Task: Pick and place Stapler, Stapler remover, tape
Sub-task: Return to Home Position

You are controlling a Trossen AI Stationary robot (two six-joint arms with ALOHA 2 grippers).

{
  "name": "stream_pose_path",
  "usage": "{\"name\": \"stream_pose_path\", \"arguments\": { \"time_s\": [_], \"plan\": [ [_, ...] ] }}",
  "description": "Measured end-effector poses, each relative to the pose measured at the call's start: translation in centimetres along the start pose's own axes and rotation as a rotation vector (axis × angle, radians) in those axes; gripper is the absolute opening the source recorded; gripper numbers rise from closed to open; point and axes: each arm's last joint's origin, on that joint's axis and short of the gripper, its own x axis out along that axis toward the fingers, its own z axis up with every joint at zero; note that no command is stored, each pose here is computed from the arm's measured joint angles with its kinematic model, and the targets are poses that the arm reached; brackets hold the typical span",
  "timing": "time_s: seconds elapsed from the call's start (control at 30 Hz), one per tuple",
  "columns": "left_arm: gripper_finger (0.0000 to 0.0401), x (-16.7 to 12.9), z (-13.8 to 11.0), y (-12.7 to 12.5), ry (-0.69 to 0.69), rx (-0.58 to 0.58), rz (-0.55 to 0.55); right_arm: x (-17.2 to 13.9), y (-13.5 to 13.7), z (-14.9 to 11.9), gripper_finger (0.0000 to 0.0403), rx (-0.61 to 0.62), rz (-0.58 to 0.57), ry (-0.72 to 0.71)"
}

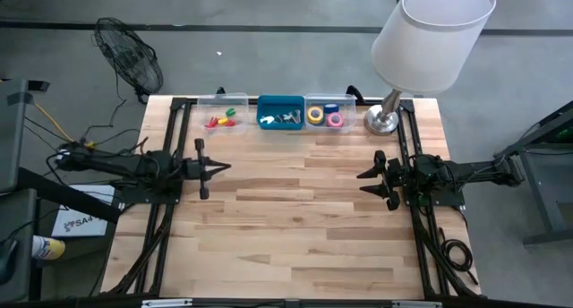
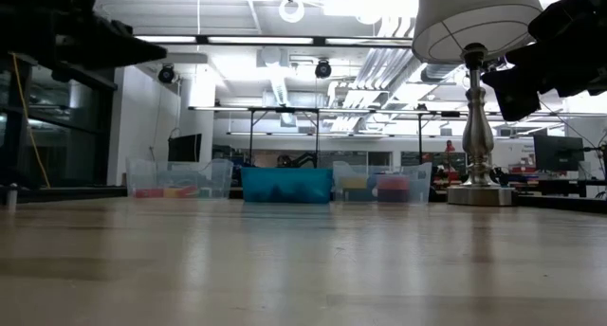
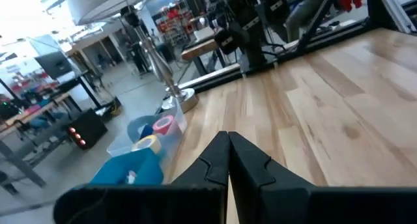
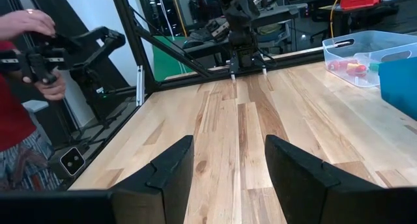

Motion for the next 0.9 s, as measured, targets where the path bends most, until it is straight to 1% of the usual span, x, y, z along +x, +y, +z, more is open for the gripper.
{"name": "stream_pose_path", "arguments": {
  "time_s": [0.2,0.4,0.53,0.6,0.77,0.9],
  "plan": [
    [0.0001,-0.6,-2.0,-0.7,-0.023,0.018,-0.016,0.0,0.0,0.0,0.0181,0.000,0.000,0.000],
    [0.0000,-0.6,-3.0,-0.8,-0.029,0.014,-0.021,0.0,0.0,0.0,0.0181,0.000,0.000,0.000],
    [0.0000,-0.4,-3.5,-0.4,-0.047,0.015,-0.097,0.0,0.0,0.0,0.0181,0.000,0.000,0.000],
    [0.0000,-0.4,-3.8,-0.3,-0.035,0.012,-0.127,0.0,0.0,0.0,0.0181,0.000,0.000,0.000],
    [0.0000,-0.4,-5.0,-0.1,0.081,0.014,-0.129,0.0,0.0,0.0,0.0181,0.000,0.000,0.000],
    [0.0001,-0.3,-5.3,0.2,0.105,0.015,-0.108,0.0,0.0,0.0,0.0181,0.000,0.001,-0.001]
  ]
}}
